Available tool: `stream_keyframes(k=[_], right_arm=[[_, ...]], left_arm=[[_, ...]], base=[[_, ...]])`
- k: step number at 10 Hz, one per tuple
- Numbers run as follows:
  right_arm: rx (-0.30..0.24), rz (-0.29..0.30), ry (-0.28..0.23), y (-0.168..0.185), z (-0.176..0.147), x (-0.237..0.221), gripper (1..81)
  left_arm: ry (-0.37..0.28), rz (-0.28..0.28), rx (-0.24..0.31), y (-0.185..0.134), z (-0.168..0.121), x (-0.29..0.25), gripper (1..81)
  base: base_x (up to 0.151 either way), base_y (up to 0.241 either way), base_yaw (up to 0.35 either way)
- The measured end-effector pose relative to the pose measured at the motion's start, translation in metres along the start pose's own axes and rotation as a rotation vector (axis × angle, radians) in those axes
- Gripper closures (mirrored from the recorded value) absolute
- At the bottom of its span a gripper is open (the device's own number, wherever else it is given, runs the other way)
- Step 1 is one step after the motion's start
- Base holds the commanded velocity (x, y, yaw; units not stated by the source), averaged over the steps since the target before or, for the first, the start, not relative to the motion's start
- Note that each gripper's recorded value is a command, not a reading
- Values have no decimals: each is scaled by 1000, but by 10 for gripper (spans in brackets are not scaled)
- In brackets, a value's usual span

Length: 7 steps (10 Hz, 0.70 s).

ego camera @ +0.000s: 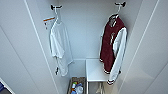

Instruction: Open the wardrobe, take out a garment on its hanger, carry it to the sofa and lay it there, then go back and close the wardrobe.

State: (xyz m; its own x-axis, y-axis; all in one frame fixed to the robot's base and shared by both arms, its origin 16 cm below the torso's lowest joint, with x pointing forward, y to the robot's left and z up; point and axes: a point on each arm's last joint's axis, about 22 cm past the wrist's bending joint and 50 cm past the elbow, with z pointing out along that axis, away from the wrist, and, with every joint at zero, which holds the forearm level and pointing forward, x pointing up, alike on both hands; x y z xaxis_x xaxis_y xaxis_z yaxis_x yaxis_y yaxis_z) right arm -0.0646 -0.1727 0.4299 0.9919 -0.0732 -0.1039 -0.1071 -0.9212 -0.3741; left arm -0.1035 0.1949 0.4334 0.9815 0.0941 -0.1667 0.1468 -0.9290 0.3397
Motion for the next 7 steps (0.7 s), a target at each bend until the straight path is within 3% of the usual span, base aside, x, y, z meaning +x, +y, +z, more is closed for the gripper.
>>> stream_keyframes(k=[1, 4, 5, 6, 7], right_arm=[[-2, 1, -3, 1, 0, -3, 10], [4, 4, -8, -4, 1, -8, 10], [6, 4, -6, -5, 2, -8, 10], [7, 6, -5, -5, 1, -9, 10], [8, 8, -6, -5, 1, -12, 10]], left_arm=[[-8, 28, -1, 6, 2, -1, 10], [-58, 215, 43, -5, 2, -7, 10], [-84, 238, 50, -7, 2, -11, 10], [-85, 215, 45, -6, 1, -7, 10], [-64, 153, 35, -2, 2, 3, 10]], base=[[0, 0, 0], [0, 0, 0], [0, 0, 0], [0, 0, 0], [0, 0, 0]])
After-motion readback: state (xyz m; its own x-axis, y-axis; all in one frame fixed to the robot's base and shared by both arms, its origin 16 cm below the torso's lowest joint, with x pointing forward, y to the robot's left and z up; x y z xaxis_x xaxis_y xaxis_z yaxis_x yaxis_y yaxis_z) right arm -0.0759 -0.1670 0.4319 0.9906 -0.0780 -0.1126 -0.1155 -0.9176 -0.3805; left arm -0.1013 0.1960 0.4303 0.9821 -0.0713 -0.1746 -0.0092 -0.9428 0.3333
